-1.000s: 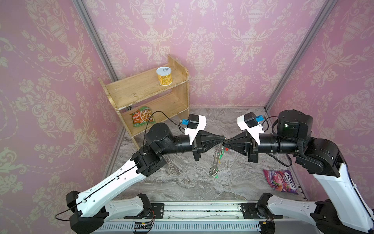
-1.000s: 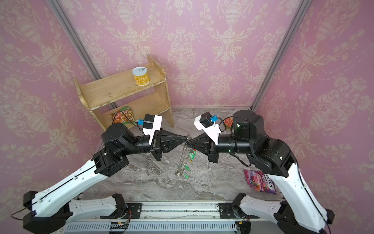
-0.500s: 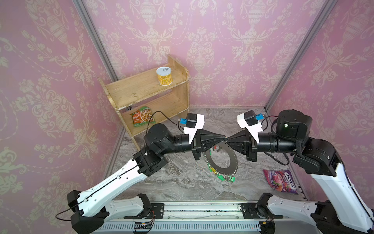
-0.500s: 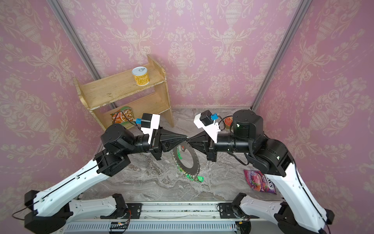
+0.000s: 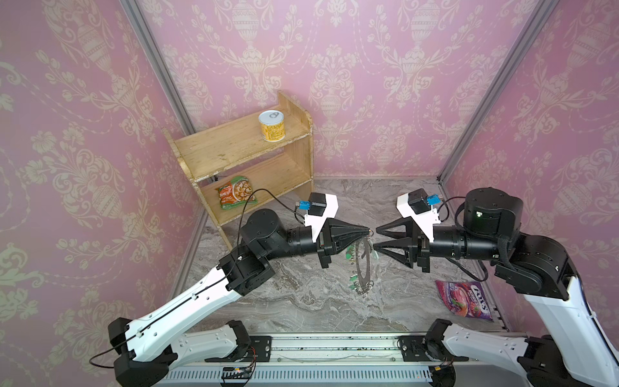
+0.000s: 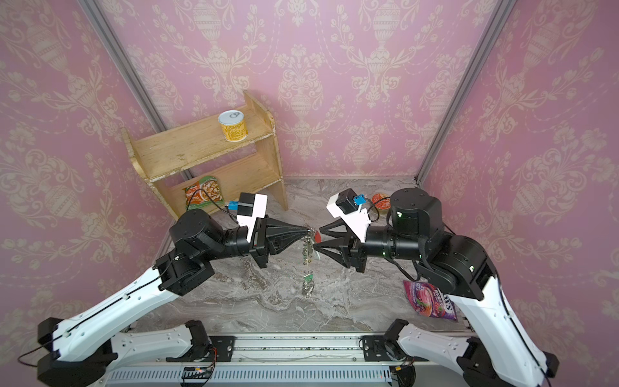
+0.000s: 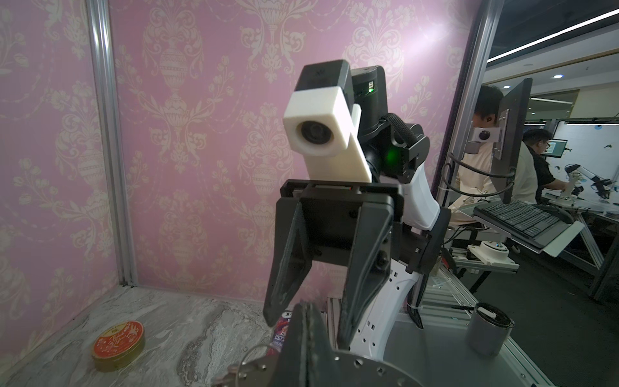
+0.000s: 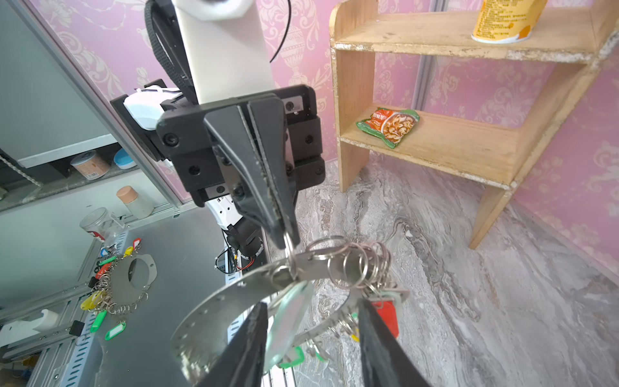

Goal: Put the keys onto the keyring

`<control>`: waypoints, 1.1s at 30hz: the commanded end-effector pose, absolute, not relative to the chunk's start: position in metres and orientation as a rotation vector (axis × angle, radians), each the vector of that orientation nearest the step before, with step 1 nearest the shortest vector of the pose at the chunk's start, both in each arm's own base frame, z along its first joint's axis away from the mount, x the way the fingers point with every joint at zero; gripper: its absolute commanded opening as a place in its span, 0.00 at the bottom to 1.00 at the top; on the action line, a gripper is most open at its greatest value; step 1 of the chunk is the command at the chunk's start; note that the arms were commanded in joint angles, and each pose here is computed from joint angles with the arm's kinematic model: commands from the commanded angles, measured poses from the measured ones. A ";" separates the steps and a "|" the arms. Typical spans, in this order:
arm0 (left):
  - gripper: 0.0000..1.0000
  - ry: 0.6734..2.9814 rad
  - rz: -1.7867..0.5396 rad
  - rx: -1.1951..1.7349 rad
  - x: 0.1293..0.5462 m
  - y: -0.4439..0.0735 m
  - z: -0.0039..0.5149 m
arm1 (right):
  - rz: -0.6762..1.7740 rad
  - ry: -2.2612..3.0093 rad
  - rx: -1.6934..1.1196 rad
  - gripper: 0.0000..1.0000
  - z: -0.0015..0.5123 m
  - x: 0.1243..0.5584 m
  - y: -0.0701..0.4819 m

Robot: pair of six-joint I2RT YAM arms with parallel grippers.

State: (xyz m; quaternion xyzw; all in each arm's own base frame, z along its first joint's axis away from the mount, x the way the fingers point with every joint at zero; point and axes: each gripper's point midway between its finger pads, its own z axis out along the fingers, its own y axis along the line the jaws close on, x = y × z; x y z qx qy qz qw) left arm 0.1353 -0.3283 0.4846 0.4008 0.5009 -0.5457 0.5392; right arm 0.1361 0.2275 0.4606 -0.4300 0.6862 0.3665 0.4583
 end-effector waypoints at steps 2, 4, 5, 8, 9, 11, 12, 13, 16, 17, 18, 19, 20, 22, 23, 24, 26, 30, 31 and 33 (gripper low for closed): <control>0.00 1.239 -1.170 0.892 0.147 -0.310 0.477 | 0.844 1.724 -1.032 0.58 0.452 0.135 0.215; 0.00 1.299 -1.116 0.875 0.153 -0.305 0.463 | 0.829 1.745 -1.021 0.66 0.446 0.138 0.214; 0.00 1.326 -1.090 0.865 0.157 -0.303 0.457 | 0.825 1.748 -1.019 0.69 0.445 0.138 0.213; 0.00 1.430 -0.998 0.848 0.167 -0.295 0.433 | 0.808 1.767 -1.006 0.78 0.438 0.140 0.210; 0.00 1.466 -0.972 0.839 0.170 -0.292 0.424 | 0.802 1.777 -1.002 0.80 0.435 0.141 0.210; 0.00 1.540 -0.912 0.834 0.176 -0.286 0.406 | 0.791 1.790 -0.993 0.82 0.430 0.142 0.209; 0.00 1.581 -0.882 0.830 0.179 -0.283 0.395 | 0.786 1.798 -0.989 0.83 0.427 0.143 0.208; 0.00 1.627 -0.849 0.823 0.183 -0.280 0.383 | 0.782 1.810 -0.984 0.84 0.423 0.145 0.208; 0.00 1.733 -0.781 0.801 0.189 -0.272 0.356 | 0.773 1.835 -0.976 0.87 0.413 0.147 0.207; 0.00 1.760 -0.765 0.794 0.191 -0.270 0.349 | 0.768 1.844 -0.969 0.87 0.409 0.148 0.207; 0.00 1.788 -0.740 0.785 0.193 -0.267 0.341 | 0.761 1.852 -0.963 0.87 0.406 0.149 0.206; 0.00 1.821 -0.713 0.777 0.195 -0.263 0.331 | 0.759 1.861 -0.960 0.88 0.402 0.150 0.206; 0.00 1.843 -0.689 0.769 0.197 -0.261 0.325 | 0.757 1.867 -0.956 0.88 0.399 0.150 0.205; 0.00 1.889 -0.631 0.744 0.202 -0.253 0.310 | 0.754 1.882 -0.950 0.89 0.392 0.150 0.204; 0.00 1.903 -0.611 0.733 0.204 -0.250 0.304 | 0.754 1.892 -0.948 0.89 0.389 0.150 0.204; 0.00 1.916 -0.591 0.725 0.205 -0.248 0.297 | 0.752 1.899 -0.946 0.89 0.386 0.150 0.203; 0.00 1.943 -0.558 0.710 0.208 -0.244 0.287 | 0.751 1.913 -0.936 0.89 0.380 0.150 0.201; 0.00 1.993 -0.500 0.682 0.211 -0.234 0.268 | 0.751 1.939 -0.924 0.90 0.368 0.150 0.200; 0.00 1.999 -0.488 0.668 0.212 -0.231 0.265 | 0.750 1.943 -0.920 0.90 0.366 0.150 0.199; 0.00 2.010 -0.468 0.648 0.212 -0.225 0.260 | 0.752 1.955 -0.915 0.90 0.360 0.150 0.198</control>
